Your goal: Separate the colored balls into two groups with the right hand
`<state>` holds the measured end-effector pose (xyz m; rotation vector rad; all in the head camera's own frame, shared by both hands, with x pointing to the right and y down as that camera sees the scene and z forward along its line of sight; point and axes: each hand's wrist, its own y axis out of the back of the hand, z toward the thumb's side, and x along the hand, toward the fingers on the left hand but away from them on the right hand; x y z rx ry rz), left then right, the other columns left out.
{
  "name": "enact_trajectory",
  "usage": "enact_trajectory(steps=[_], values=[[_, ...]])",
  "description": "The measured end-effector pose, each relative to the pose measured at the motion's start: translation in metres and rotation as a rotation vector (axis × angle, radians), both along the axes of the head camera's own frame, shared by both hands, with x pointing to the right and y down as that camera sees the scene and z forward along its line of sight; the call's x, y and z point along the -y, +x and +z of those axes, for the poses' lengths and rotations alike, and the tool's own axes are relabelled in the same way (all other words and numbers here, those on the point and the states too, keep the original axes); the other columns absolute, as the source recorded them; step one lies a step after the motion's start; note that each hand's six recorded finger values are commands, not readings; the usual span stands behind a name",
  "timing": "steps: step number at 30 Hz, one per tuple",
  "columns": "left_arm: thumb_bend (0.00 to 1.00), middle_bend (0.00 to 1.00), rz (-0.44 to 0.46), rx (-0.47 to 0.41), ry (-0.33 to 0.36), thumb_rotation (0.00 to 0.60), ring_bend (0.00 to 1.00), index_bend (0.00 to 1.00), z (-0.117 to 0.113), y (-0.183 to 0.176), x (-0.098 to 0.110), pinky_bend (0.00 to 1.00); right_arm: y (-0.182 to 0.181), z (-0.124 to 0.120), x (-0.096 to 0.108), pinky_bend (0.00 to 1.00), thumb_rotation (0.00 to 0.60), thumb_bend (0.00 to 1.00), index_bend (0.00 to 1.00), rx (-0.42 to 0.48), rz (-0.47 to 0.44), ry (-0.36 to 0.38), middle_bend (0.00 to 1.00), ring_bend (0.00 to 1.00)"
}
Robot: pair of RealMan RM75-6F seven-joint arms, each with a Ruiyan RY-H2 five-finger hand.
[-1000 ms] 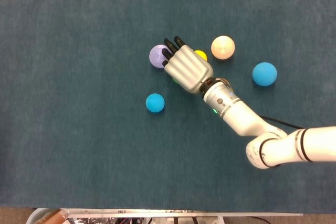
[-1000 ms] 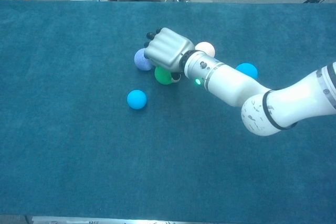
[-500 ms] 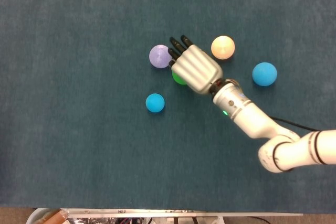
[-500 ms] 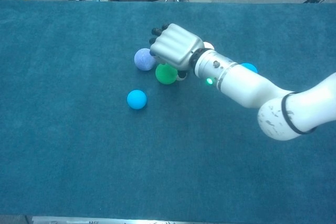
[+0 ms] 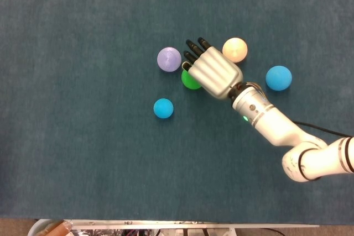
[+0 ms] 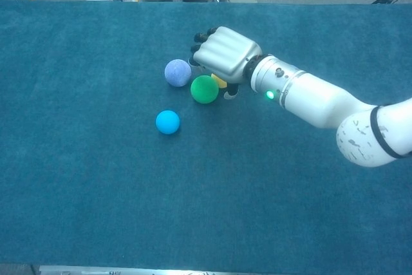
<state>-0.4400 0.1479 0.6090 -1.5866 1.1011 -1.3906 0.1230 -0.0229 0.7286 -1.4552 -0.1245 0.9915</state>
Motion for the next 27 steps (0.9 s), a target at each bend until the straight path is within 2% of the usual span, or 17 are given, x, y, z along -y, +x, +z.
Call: enact_trajectory(steps=[4, 17, 27], values=[[0.44, 0.22, -0.003, 0.001, -0.003, 0.600, 0.21, 0.32, 0.000, 0.000, -0.001, 0.20, -0.004, 0.003, 0.001, 0.11, 0.600, 0.06, 0.35, -0.018, 0.004, -0.016, 0.21, 0.05], [0.44, 0.22, -0.004, 0.000, -0.012, 0.600, 0.21, 0.32, 0.003, 0.000, -0.001, 0.20, -0.012, 0.013, 0.002, 0.11, 0.600, 0.06, 0.35, -0.039, 0.009, -0.032, 0.21, 0.05], [0.44, 0.21, -0.013, -0.001, -0.021, 0.600, 0.21, 0.32, 0.004, -0.003, -0.004, 0.20, 0.004, 0.016, -0.004, 0.11, 0.600, 0.06, 0.35, -0.060, 0.008, -0.030, 0.21, 0.05]])
